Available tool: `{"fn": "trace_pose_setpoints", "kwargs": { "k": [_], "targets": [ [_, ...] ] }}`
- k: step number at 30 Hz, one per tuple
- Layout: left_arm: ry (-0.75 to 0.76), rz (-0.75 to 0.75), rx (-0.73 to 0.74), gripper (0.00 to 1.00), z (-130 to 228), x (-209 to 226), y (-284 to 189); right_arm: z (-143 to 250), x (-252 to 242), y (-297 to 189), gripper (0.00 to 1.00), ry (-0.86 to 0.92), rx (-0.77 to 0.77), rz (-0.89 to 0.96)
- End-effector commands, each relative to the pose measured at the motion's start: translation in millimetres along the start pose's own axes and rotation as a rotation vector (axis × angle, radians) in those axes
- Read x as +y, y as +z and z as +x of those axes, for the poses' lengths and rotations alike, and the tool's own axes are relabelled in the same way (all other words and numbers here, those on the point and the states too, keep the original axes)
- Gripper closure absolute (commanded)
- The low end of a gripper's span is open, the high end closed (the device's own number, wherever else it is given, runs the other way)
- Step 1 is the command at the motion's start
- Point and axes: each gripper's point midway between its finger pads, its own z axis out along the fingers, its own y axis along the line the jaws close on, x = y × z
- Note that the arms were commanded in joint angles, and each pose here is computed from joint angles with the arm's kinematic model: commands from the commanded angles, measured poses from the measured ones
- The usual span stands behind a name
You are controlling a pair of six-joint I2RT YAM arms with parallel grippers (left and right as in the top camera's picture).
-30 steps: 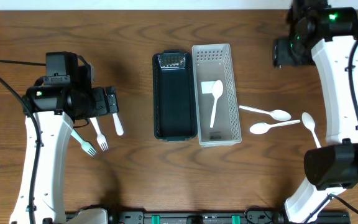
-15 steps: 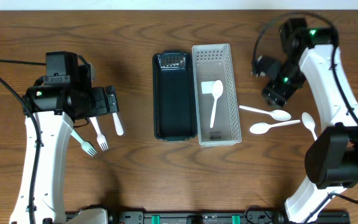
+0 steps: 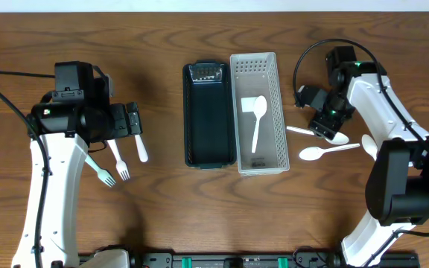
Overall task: Pack container
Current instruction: 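Move the right gripper back to the right spoons and descend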
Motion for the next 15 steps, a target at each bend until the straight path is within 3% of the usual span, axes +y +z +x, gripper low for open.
{"fn": "trace_pose_setpoints", "kwargs": {
  "k": [1, 15],
  "targets": [
    [0.008, 0.006, -0.014, 0.02, -5.1, -0.7, -4.2, 1.3, -3.4, 7.5, 0.22, -0.013, -0.004, 0.008],
    [0.008, 0.006, -0.015, 0.02, -5.2, -0.7, -4.2, 21.3, 15.6, 47.7, 0.22, -0.014, 0.095, -0.124]
  ]
}}
